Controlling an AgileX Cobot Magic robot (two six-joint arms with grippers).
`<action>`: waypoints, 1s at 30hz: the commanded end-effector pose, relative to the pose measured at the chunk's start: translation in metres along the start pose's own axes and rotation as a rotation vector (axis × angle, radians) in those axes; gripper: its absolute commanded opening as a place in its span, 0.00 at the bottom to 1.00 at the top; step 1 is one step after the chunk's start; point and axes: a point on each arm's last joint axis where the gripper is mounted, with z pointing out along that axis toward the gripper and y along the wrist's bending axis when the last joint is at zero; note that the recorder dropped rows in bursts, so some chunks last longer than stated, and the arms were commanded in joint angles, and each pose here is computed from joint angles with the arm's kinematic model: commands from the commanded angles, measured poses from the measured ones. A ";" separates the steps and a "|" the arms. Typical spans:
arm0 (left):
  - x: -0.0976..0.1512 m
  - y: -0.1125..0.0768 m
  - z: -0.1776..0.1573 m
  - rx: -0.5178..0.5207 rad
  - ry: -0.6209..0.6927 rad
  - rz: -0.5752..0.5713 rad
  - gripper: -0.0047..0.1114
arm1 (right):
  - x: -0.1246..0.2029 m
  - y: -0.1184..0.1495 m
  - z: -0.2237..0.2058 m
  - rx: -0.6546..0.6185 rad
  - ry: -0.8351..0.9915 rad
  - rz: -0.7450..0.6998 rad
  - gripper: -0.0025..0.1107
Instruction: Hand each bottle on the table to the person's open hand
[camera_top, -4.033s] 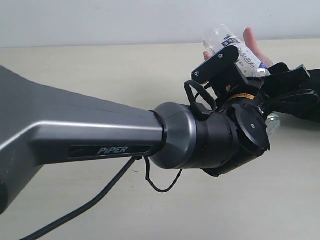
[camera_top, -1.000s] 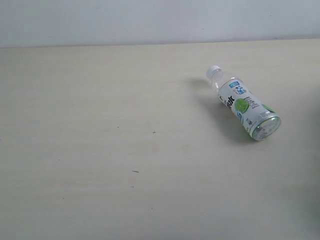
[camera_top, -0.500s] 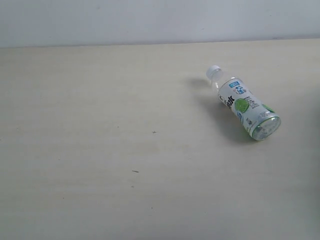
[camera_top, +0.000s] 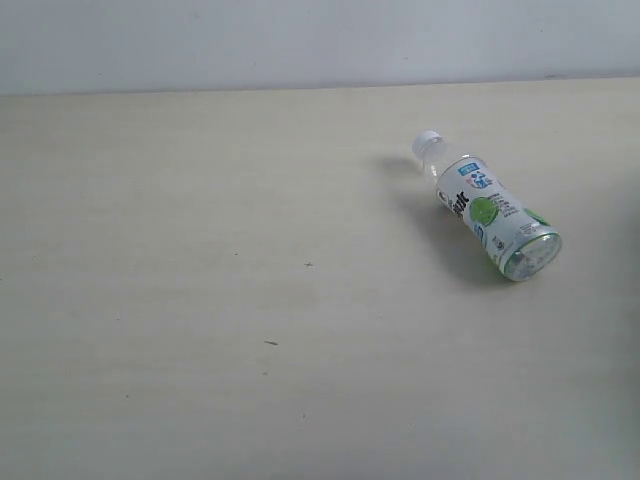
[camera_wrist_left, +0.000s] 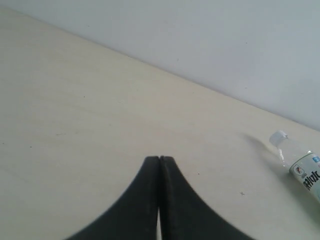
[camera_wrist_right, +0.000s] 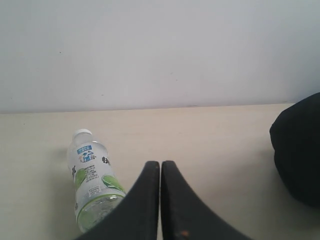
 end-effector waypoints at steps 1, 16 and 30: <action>0.001 0.001 0.000 -0.006 0.000 -0.002 0.04 | 0.001 0.000 0.000 0.006 -0.006 -0.003 0.03; 0.001 0.001 0.000 -0.006 0.000 -0.002 0.04 | -0.008 0.000 -0.001 0.005 -0.101 0.028 0.03; 0.001 0.001 0.000 -0.006 0.000 -0.002 0.04 | -0.030 -0.003 -0.006 -0.063 -0.350 0.577 0.03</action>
